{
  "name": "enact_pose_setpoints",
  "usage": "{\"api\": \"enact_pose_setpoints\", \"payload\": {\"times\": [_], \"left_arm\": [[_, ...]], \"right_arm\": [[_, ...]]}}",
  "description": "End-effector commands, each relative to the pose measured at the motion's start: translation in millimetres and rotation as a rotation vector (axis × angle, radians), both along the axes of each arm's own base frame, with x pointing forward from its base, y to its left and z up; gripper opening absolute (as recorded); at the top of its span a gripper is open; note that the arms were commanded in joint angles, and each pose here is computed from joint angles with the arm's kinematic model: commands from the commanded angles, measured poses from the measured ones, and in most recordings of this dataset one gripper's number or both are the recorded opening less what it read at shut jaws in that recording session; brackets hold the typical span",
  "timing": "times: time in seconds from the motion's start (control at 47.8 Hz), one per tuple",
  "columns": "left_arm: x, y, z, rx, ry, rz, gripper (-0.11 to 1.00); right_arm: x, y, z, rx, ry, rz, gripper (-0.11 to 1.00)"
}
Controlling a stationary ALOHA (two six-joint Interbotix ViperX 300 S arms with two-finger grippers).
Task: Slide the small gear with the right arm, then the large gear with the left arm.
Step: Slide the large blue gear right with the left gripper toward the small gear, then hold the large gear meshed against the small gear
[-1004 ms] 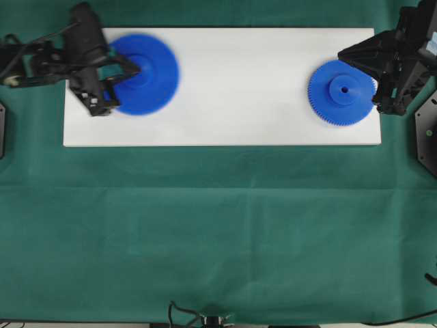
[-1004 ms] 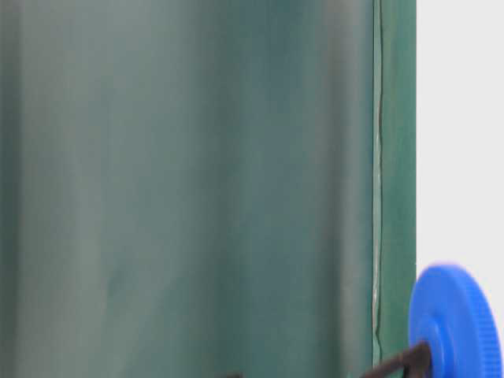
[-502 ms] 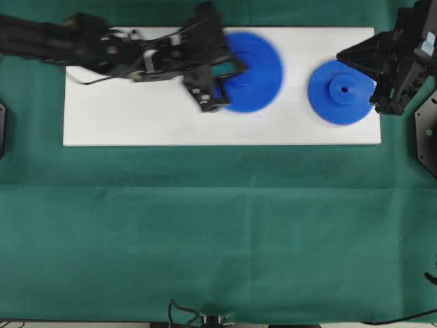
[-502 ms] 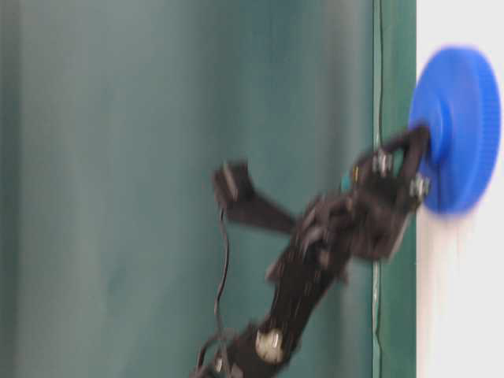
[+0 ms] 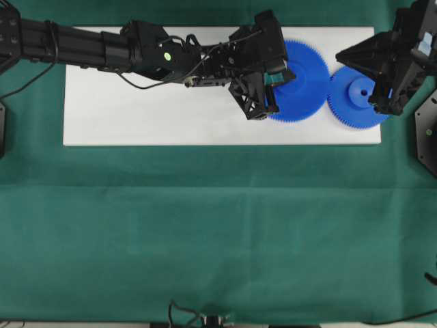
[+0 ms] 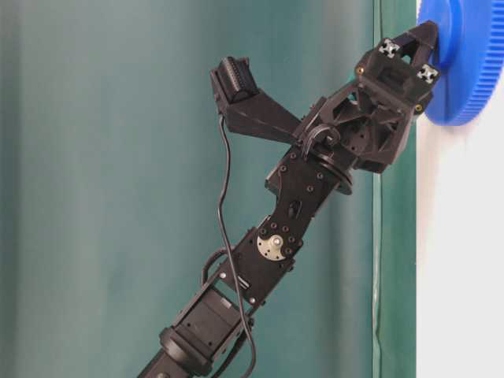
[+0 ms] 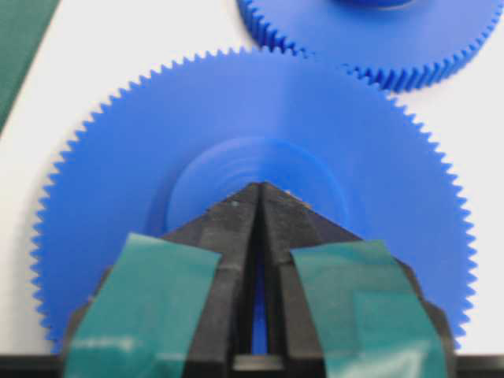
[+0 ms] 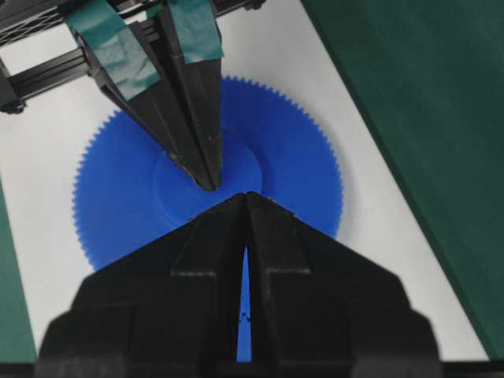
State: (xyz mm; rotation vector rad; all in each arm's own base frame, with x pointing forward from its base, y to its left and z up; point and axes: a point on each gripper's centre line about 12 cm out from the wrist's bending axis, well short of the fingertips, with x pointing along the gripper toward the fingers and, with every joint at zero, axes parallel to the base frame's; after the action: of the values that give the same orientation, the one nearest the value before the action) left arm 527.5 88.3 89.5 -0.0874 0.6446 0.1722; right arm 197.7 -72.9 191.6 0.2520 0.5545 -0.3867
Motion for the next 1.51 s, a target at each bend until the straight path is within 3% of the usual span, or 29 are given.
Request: {"api": "enact_pose_setpoints", "payload": {"times": [0.0,1.234,1.485], "left_arm": [[-14,-14,-36,-0.021,0.122,-0.021,0.0],[-19,-16,-39,-0.025,0.131,-0.022,0.0],[-48,-19,-48,-0.039,0.194,-0.015,0.0]], "right_arm": [[4,-1,7,-0.011,-0.022,0.003,0.53],[4,0,7,-0.006,-0.024,0.006,0.53],[4,0,6,-0.002,-0.022,0.004,0.53]]}}
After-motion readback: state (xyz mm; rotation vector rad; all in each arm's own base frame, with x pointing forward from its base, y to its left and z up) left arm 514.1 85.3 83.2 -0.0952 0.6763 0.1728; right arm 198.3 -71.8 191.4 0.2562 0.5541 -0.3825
